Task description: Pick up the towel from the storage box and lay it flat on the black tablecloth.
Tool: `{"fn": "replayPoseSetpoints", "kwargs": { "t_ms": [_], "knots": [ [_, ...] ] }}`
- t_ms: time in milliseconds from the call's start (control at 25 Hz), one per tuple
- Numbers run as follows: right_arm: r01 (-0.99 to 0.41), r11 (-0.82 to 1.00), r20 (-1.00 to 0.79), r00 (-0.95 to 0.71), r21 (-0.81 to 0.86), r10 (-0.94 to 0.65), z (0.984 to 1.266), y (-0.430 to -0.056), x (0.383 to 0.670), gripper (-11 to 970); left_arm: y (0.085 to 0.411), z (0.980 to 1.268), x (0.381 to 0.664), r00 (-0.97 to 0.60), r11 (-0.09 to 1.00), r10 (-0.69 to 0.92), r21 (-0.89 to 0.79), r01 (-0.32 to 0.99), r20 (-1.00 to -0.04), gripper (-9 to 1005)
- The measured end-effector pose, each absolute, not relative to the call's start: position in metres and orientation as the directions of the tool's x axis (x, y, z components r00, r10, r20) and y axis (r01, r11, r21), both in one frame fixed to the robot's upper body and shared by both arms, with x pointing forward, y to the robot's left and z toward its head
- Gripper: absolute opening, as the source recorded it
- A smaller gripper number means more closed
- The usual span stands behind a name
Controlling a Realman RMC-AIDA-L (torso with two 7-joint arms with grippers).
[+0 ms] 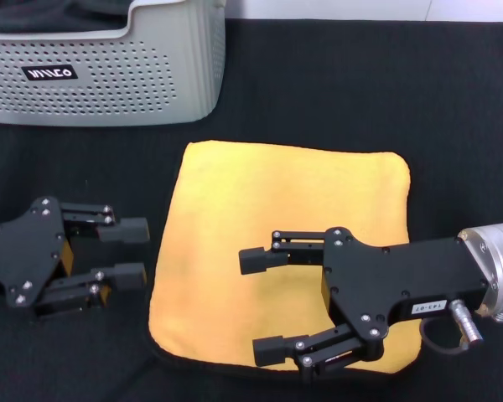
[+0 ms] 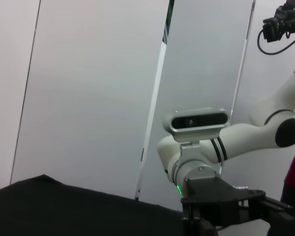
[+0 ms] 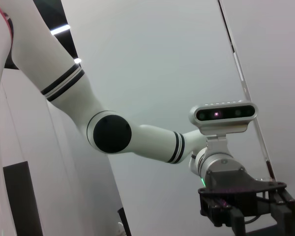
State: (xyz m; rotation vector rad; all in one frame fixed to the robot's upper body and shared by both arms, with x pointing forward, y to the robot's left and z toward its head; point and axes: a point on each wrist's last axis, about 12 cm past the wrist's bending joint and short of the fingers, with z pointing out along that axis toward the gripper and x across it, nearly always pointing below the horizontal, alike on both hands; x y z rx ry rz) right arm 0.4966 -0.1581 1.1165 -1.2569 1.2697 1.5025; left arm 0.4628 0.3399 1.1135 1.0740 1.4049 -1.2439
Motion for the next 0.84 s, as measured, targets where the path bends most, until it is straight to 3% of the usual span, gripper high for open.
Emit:
{"fn": "replayPoseSetpoints", "kwargs": {
  "t_ms": [840],
  "knots": [
    [-0.966,-0.177,-0.982,-0.185,0.187,-0.029,1.1171,-0.1596,0.5005,865,0.3406,1.1164,0.464,-0.202,0.119,-0.018,-0.202,0.972,-0.979,439]
  ]
}}
